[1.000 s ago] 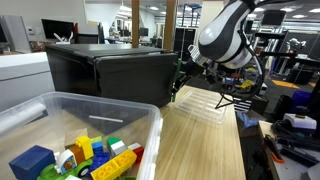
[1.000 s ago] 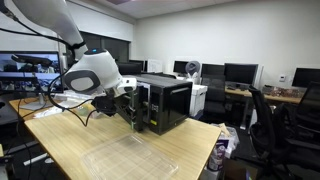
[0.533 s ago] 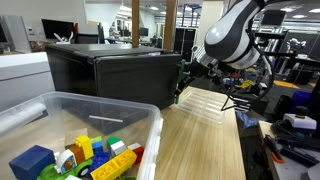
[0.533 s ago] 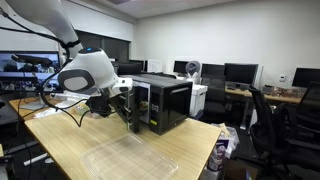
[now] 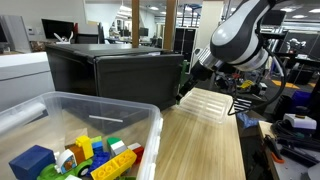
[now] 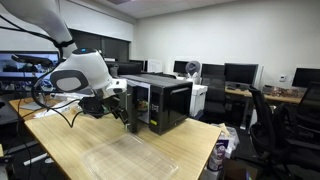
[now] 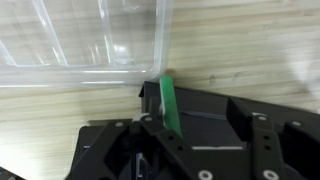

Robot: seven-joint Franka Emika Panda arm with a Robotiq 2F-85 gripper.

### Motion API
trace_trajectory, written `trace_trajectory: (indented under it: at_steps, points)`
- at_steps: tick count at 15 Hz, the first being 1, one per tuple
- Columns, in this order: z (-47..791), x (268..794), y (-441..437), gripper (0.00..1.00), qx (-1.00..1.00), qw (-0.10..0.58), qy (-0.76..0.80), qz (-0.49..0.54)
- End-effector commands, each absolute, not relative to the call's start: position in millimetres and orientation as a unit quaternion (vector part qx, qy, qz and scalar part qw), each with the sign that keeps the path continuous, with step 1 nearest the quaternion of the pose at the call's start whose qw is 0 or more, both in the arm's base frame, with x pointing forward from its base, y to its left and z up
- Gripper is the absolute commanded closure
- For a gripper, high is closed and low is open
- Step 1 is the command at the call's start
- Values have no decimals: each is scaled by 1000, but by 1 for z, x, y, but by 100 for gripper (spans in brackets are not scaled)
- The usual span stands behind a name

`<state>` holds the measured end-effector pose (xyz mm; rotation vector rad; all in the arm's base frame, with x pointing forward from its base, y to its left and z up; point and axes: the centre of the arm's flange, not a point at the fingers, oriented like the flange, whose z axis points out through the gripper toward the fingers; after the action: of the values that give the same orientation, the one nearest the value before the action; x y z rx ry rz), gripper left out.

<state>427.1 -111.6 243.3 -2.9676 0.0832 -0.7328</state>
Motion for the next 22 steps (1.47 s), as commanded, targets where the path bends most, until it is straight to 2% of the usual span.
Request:
trace_trajectory:
  at_steps: [1, 22]
  points:
    - [257, 405, -111, 2, -970, 46, 13, -237]
    - [310, 395, -87, 0, -964, 36, -1, -262]
